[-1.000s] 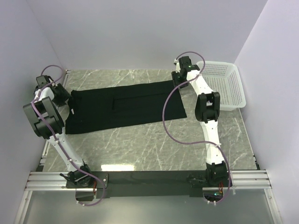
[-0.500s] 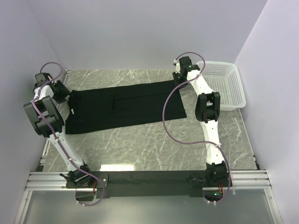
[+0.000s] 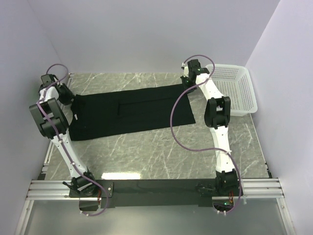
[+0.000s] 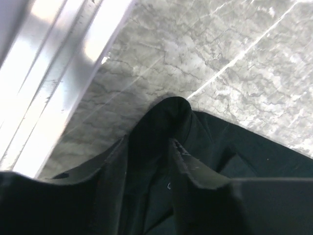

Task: Fold and stack the t-shirts
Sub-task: Fold the tshirt

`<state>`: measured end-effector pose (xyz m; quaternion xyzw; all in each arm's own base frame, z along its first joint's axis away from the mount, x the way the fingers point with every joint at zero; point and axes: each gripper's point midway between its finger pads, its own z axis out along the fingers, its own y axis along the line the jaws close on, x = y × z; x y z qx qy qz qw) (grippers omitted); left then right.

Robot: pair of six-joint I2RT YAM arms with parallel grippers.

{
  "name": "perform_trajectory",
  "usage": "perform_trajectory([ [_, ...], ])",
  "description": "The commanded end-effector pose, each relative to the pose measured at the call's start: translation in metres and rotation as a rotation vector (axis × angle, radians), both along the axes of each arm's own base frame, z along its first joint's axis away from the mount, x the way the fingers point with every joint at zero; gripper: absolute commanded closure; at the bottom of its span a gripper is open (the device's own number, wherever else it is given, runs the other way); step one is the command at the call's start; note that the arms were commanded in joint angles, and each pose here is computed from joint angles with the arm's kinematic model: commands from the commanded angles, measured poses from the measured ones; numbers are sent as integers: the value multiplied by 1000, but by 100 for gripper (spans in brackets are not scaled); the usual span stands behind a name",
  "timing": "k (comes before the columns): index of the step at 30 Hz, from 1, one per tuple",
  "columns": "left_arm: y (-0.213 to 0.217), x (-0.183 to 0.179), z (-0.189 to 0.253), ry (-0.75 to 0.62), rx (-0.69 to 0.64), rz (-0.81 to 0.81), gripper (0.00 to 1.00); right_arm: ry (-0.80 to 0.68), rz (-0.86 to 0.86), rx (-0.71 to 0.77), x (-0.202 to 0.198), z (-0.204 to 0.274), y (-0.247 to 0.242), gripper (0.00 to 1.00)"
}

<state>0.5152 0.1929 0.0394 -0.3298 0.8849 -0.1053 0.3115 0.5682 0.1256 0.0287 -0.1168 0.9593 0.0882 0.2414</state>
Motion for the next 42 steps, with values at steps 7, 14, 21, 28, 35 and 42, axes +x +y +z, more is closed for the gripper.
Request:
perform_trajectory([
  [7, 11, 5, 3, 29, 52, 17, 84, -3, 8, 11, 2, 2, -1, 86],
  [14, 17, 3, 2, 44, 80, 28, 99, -6, 7, 9, 3, 2, -1, 98],
  [21, 32, 8, 9, 59, 142, 73, 99, -2, -45, -17, 2, 1, -10, 100],
  [28, 42, 2, 5, 123, 209, 94, 99, -7, -79, -49, 1, 2, -24, 100],
  [35, 47, -3, 3, 151, 243, 103, 93, -20, -80, -59, 4, 4, -26, 100],
  [42, 42, 9, 16, 98, 211, 86, 88, -21, -79, -72, 2, 6, -28, 100],
])
